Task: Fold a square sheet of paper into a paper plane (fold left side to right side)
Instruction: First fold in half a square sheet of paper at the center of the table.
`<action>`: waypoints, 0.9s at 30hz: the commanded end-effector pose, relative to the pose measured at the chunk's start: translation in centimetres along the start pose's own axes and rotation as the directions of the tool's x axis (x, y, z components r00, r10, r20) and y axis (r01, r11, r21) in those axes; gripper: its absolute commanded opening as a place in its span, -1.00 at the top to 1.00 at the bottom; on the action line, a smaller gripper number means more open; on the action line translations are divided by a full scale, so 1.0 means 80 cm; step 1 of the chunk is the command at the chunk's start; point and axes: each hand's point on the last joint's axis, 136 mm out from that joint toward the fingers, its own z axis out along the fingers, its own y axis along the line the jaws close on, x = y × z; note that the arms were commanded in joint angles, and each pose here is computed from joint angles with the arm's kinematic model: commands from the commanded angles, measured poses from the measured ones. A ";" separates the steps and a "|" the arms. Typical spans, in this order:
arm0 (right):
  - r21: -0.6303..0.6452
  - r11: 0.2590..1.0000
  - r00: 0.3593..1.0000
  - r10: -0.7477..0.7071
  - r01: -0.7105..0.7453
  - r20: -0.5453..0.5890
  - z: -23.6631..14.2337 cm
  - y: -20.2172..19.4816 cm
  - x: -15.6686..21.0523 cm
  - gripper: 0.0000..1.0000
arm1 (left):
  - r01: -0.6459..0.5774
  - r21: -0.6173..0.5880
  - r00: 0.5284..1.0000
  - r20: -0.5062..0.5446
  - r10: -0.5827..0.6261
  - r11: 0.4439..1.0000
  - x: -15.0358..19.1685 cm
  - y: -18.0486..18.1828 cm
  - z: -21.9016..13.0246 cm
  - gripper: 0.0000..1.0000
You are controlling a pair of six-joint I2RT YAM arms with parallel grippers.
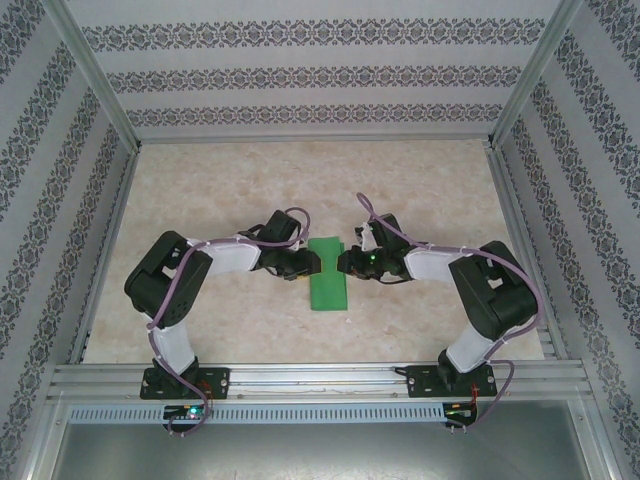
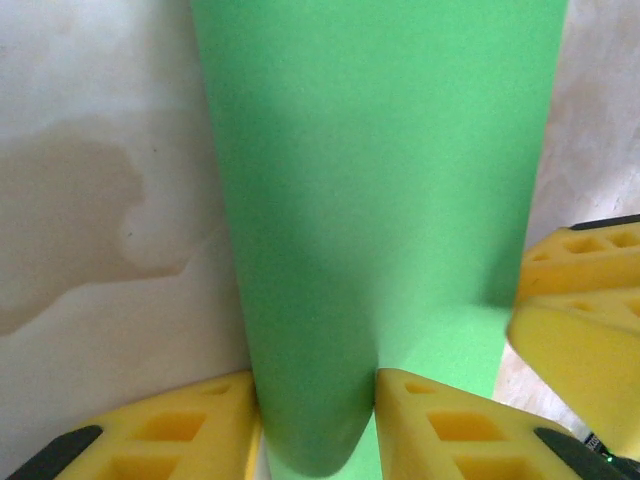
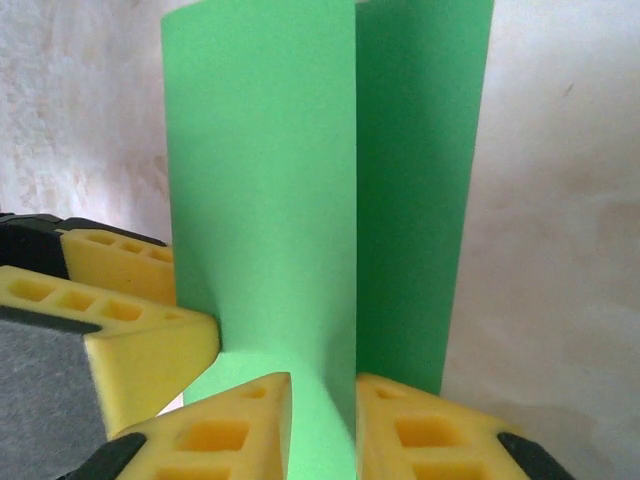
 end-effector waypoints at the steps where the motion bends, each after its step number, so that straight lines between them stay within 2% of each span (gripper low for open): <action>1: 0.063 0.997 0.998 -0.052 0.049 0.038 -0.018 -0.003 -0.007 0.40 | -0.034 -0.081 0.998 -0.059 0.029 0.996 0.020 0.018 0.029 0.29; 6: 0.141 0.989 0.995 -0.061 0.049 0.082 -0.047 -0.023 -0.014 0.27 | -0.053 -0.114 0.995 -0.093 0.042 0.992 0.026 0.022 0.035 0.29; 14: 0.171 0.985 0.987 -0.035 0.008 0.155 -0.084 -0.046 -0.021 0.24 | -0.083 -0.161 0.986 -0.154 0.058 0.984 0.035 0.028 0.048 0.18; 27: 0.177 0.984 0.988 -0.028 0.000 0.154 -0.089 -0.054 -0.020 0.22 | -0.105 -0.196 0.977 -0.202 0.065 0.975 0.040 0.030 0.062 0.10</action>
